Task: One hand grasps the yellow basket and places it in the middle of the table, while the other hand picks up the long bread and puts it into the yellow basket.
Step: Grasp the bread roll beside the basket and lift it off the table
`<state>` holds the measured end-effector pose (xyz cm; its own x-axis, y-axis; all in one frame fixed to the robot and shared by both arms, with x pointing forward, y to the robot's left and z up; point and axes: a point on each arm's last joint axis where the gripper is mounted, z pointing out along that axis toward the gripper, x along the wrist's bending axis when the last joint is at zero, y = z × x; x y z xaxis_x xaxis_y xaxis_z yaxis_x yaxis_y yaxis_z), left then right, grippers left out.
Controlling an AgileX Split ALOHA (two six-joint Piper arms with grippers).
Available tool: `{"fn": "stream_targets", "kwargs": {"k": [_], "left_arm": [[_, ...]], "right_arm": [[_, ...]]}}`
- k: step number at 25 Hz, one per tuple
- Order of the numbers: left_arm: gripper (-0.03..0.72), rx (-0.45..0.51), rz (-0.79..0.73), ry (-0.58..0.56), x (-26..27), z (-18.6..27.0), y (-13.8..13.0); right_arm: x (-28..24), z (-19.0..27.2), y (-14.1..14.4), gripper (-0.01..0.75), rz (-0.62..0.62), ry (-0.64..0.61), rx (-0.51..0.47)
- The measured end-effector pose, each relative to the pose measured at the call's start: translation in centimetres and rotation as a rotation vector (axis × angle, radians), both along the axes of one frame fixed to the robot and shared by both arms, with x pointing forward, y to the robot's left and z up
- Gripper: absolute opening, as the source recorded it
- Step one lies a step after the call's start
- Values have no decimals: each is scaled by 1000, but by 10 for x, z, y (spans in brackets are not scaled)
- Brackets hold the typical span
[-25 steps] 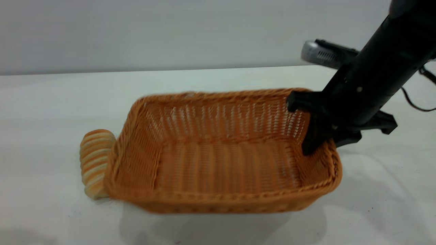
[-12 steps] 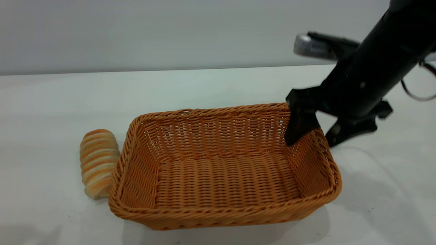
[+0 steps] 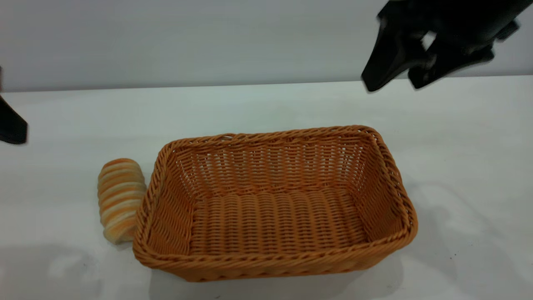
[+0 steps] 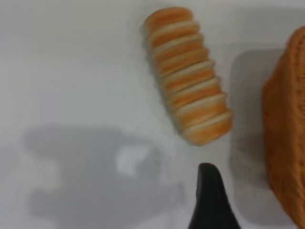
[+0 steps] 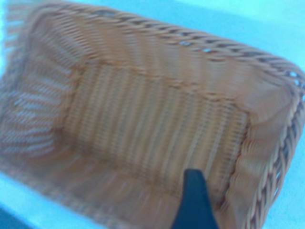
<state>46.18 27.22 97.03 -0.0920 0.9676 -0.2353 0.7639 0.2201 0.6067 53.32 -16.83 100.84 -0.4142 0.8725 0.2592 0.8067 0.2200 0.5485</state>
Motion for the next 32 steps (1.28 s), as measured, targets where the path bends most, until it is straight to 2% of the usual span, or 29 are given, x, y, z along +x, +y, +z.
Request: {"fn": "stream_targets", "kwargs": {"k": [4,10,23,32], "left_arm": [[541,9,10,59,21,-18,-2],[541,10,17,101,58,-34,-5],[541,-79,90,233,129,-82,-19],[541,-81,30,378,157,-131,-38]], "right_arm": [[-23,23,-2,521,101,28,-1],[-51,47,-7,514,207,55,0],[-94,95,-19,514,252,-71,38],[-107,108,-24,511,261,-117,47]]}}
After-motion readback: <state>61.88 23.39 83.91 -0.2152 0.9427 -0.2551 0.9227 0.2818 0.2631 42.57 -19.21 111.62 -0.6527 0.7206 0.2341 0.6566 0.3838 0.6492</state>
